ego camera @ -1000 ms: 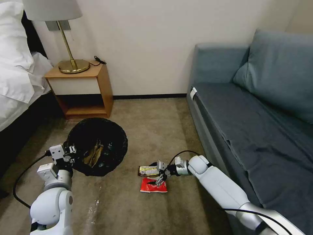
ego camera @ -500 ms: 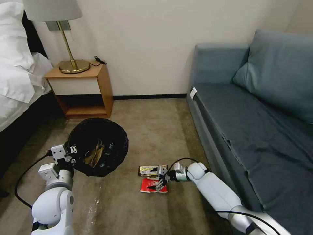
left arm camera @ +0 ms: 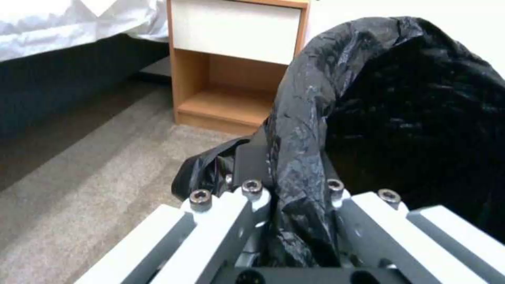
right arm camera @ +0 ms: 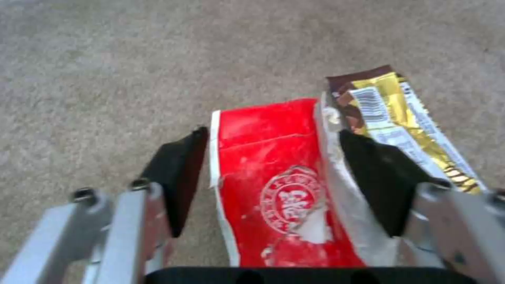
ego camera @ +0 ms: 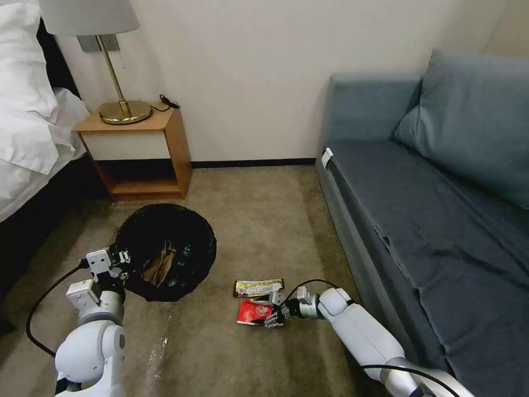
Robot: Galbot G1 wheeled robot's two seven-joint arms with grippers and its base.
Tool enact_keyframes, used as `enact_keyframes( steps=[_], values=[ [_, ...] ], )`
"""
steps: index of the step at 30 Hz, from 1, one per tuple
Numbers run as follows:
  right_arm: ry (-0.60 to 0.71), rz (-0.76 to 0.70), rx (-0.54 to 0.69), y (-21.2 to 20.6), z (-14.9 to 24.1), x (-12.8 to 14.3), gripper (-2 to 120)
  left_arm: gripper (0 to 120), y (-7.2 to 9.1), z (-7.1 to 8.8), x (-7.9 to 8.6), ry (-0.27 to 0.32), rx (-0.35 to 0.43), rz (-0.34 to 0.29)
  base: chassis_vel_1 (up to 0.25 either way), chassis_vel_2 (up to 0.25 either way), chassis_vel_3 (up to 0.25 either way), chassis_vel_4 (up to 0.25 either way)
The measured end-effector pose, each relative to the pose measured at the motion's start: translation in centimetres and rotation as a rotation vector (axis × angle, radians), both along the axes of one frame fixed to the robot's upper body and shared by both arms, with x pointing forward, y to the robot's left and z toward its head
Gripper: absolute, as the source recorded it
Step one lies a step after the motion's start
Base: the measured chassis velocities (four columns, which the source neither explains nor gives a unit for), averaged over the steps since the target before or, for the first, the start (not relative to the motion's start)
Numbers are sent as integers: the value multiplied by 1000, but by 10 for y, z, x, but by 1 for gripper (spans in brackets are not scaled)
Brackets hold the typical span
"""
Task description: Pick up the trash bin, then pick up the garbage on the floor and place it into the trash bin.
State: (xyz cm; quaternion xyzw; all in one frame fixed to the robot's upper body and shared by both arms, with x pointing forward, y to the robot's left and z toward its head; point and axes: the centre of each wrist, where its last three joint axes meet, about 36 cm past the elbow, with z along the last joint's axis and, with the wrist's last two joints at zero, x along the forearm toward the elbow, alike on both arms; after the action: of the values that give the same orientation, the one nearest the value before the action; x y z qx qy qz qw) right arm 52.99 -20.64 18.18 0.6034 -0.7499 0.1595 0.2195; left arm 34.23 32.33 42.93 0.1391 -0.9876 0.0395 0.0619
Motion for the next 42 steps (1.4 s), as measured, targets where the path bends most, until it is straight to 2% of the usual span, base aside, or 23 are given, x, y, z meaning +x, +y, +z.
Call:
enact_keyframes(
  steps=[1,3,7,10,14,16,18,29,42],
  values=[
    [0,0,0,0,0,0,62,4,0,0,0,0,0,0,0,0,0,0],
    [-5,-10,6,-1,1,1,48,4,0,0,0,0,0,0,0,0,0,0],
    [-8,-14,8,-1,1,1,39,4,0,1,1,-2,0,0,0,0,0,0],
    [-10,-47,34,-2,1,1,22,4,1,1,1,-5,-3,1,0,0,0,0],
    [-10,-55,40,-2,1,1,14,4,2,2,1,-6,-1,2,0,0,0,0],
    [-8,-61,42,-3,-1,0,3,4,2,2,1,-6,-2,1,0,0,0,0],
    [-8,-66,44,-4,-1,-1,0,4,1,2,2,-7,-3,2,0,0,0,0],
    [-8,-67,48,-2,-3,-5,0,4,0,7,3,-16,-2,1,0,0,0,0],
    [-51,-107,84,-7,17,7,0,4,1,7,4,-17,-4,5,0,0,0,0]
  ],
)
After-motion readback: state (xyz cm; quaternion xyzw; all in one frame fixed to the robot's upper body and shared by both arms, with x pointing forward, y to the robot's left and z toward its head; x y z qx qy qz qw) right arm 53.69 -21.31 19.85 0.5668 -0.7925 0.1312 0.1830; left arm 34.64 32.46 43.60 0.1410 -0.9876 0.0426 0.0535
